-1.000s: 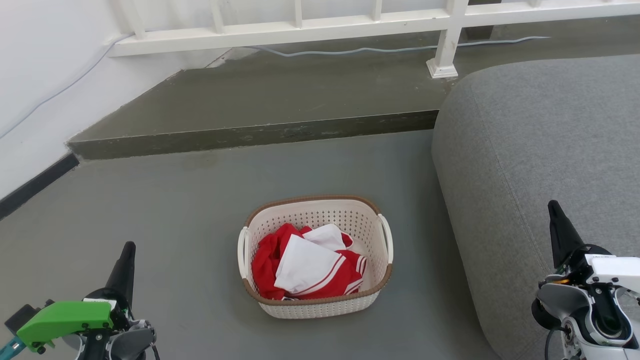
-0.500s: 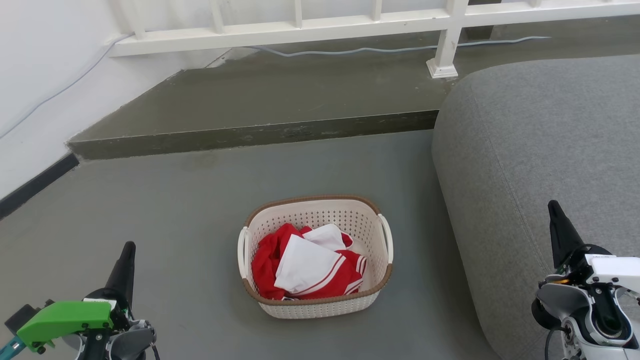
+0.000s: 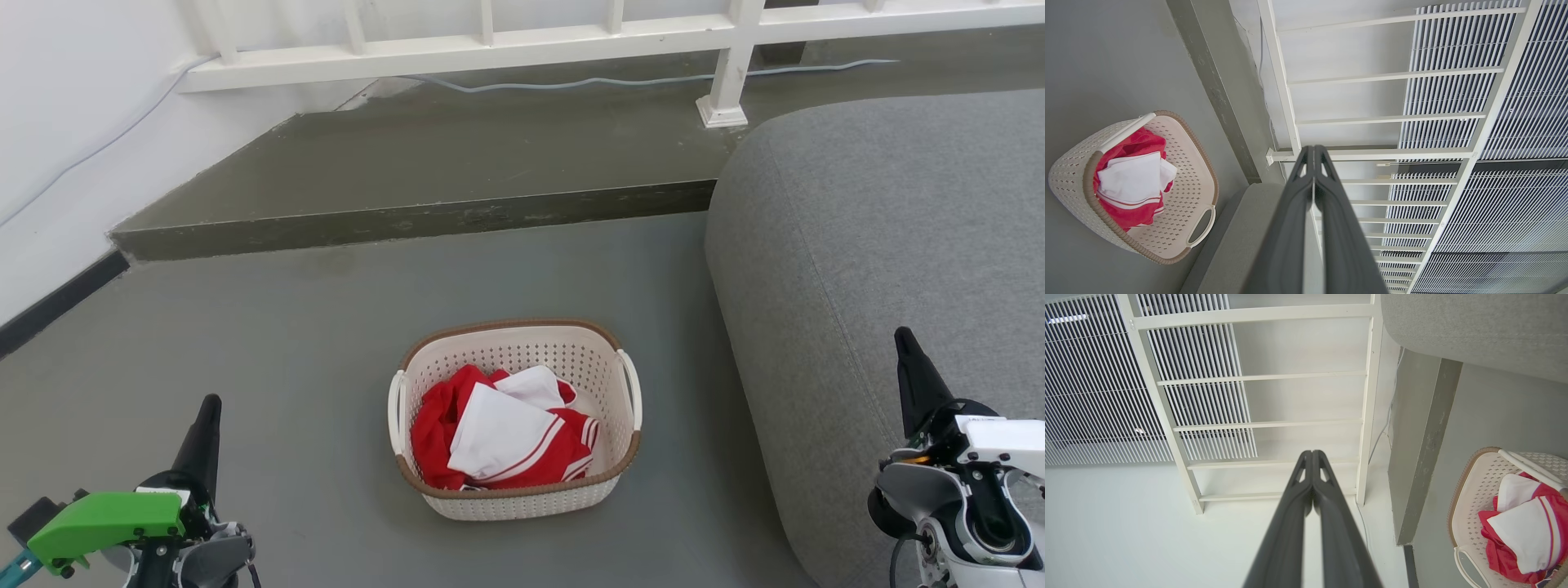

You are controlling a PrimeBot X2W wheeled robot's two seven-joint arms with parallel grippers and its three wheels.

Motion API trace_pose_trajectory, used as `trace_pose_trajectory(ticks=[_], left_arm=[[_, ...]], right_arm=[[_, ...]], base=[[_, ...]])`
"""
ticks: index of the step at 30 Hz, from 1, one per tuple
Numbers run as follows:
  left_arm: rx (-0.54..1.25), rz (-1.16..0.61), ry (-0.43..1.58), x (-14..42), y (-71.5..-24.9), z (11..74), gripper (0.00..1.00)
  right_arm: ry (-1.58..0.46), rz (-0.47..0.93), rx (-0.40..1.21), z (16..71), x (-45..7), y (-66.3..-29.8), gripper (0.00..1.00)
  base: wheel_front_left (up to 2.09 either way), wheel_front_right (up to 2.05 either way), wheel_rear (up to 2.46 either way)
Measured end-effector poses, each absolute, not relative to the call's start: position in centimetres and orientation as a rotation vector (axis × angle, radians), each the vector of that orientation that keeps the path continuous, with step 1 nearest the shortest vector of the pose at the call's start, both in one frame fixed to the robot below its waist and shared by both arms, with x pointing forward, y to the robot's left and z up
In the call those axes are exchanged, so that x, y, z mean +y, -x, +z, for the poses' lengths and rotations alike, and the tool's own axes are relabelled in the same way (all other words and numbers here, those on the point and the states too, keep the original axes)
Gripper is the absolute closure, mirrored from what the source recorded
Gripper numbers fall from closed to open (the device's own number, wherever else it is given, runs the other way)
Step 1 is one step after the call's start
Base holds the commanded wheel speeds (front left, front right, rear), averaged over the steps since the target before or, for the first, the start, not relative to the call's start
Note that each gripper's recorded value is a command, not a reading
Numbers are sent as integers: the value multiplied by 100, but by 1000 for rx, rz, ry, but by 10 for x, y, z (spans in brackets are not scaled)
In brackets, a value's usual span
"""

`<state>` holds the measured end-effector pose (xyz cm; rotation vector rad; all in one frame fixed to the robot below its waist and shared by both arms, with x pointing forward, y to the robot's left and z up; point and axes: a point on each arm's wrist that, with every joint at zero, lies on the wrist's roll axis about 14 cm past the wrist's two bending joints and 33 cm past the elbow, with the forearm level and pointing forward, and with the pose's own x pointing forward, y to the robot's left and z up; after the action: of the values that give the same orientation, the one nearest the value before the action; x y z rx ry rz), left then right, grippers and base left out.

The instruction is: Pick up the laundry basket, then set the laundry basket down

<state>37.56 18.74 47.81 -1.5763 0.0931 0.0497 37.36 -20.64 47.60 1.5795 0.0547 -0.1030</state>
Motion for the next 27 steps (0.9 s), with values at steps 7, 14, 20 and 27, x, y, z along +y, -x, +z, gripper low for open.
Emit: trace_pose_trajectory(ticks=[7, 14, 20, 27], left_arm=[[93, 50, 1576, 187, -376, 478, 100], [93, 50, 1576, 187, -376, 478, 100], [93, 50, 1576, 187, -376, 478, 100], [93, 50, 1576, 187, -376, 478, 100]], right_arm=[[-1580, -103, 55, 476, -206, -374, 100], [-1580, -103, 54, 476, -206, -374, 100], [-1580, -103, 54, 476, -206, -374, 100], [-1580, -103, 54, 476, -206, -374, 100]], base=[[0, 0, 0], [0, 0, 0], [0, 0, 0], [0, 0, 0]])
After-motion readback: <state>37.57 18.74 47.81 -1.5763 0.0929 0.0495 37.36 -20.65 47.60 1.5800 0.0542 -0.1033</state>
